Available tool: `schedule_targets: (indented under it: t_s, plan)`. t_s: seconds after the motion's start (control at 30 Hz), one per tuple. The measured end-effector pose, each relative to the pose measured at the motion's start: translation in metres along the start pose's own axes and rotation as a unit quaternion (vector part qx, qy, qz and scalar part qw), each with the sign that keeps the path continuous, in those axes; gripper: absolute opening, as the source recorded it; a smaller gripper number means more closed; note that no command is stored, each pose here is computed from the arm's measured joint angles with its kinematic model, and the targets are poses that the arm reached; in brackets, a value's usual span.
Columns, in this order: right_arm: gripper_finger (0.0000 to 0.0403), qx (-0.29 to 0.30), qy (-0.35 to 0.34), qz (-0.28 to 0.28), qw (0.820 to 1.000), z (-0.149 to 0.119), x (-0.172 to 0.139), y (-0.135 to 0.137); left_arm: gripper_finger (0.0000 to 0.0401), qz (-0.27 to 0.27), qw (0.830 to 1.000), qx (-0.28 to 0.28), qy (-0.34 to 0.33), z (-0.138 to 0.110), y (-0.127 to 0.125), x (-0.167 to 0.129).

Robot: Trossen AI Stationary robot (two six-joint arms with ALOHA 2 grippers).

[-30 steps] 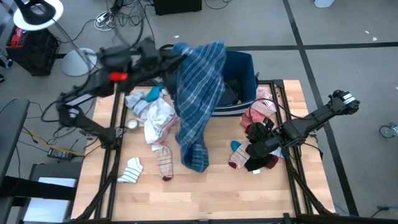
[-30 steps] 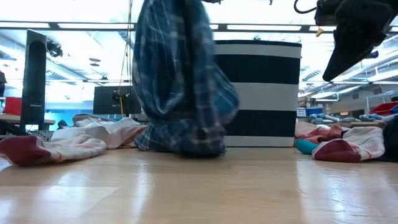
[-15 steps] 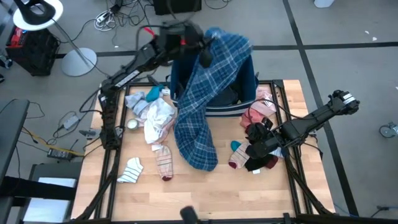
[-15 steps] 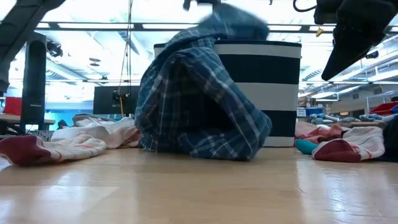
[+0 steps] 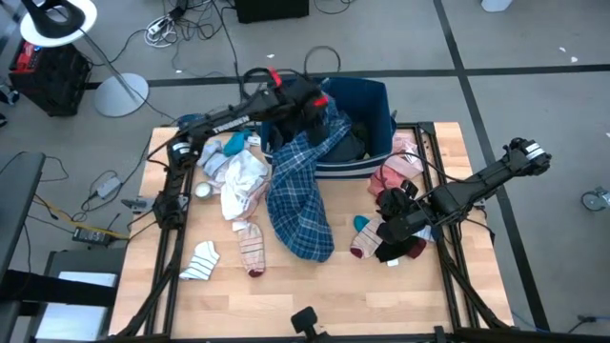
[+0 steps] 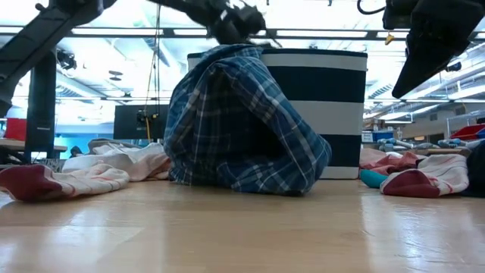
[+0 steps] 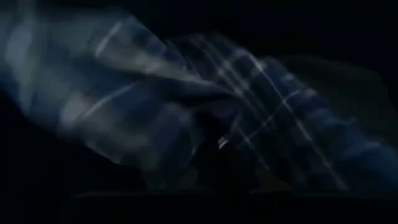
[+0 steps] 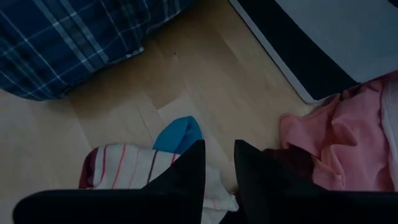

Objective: Sort clothes
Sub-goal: Put the blue patterned pants into the blue bin

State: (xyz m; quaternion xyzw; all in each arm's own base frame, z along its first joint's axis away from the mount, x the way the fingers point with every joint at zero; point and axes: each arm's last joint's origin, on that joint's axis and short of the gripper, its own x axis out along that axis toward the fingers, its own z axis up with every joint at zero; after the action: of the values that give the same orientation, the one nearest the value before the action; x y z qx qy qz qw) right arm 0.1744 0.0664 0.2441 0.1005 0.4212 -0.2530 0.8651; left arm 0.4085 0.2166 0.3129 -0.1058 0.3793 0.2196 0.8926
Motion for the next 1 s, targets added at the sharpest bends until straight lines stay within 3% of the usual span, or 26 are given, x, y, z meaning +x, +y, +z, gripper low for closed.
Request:
schedule_targets:
  t_s: [0.17, 0.37, 0.57, 0.8, 1.0]
  plan:
    - [0.0084, 0.0, 0.0, 0.0, 1.0, 0.0, 0.0, 0.0, 0.0062, -0.039, 0.996, -0.056, 0.06, -0.027, 0.002, 0.035]
    - [0.0084, -0.001, 0.0, 0.0, 1.0, 0.0, 0.0, 0.0, 0.0139, -0.061, 0.992, -0.064, 0.086, -0.035, 0.004, 0.039]
    - [0.0084, -0.001, 0.0, 0.0, 1.0, 0.0, 0.0, 0.0, 0.0159, -0.055, 0.993, -0.042, 0.096, -0.012, 0.002, 0.006]
    - [0.0084, -0.001, 0.0, 0.0, 1.0, 0.0, 0.0, 0.0, 0.016, -0.05, 0.995, -0.028, 0.077, 0.018, -0.002, -0.054]
    - [0.0084, -0.001, 0.001, 0.001, 1.0, 0.0, 0.0, 0.0, 0.016, -0.031, 0.998, -0.018, 0.052, 0.018, -0.008, -0.101]
